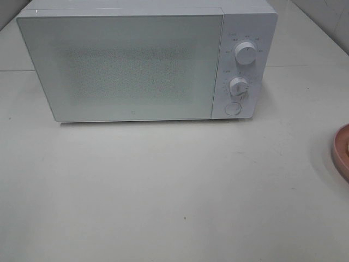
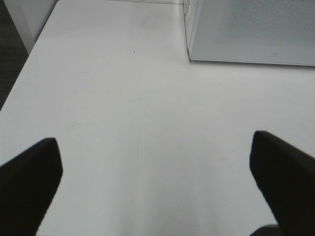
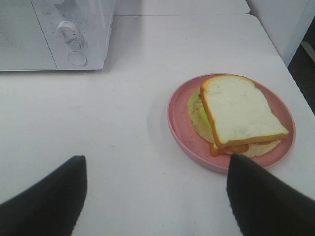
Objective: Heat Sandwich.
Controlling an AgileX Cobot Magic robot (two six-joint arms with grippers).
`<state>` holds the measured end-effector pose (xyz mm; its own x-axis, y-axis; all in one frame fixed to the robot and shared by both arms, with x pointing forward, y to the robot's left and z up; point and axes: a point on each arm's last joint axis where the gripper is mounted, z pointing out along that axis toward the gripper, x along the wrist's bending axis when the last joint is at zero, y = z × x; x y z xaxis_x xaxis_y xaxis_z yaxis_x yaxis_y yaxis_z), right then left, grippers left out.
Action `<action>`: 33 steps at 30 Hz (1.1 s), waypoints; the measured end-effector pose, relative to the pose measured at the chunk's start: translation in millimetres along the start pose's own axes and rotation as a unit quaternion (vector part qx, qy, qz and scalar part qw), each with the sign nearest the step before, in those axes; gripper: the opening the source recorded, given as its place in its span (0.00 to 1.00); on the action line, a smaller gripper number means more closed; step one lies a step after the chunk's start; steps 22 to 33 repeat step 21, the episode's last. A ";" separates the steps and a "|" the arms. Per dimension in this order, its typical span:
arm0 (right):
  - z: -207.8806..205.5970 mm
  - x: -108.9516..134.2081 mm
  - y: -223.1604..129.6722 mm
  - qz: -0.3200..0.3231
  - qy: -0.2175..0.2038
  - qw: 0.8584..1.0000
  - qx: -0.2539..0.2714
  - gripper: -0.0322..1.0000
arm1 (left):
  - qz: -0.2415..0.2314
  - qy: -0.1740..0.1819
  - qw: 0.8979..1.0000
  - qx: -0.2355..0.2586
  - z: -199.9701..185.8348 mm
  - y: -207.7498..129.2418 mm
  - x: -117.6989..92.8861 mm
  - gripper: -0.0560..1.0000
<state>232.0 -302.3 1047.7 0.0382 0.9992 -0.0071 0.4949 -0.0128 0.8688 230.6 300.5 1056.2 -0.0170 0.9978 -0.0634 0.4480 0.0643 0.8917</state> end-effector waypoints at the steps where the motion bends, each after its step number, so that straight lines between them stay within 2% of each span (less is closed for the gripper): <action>1: 0.0 0.0 0.0 0.000 0.000 1.000 0.000 0.76 | 0.000 0.000 1.000 0.000 0.0 0.0 0.0 0.98; 33: 0.0 0.0 0.0 0.000 0.000 1.000 0.000 0.76 | 0.000 0.000 1.000 0.000 0.0 0.0 0.0 0.98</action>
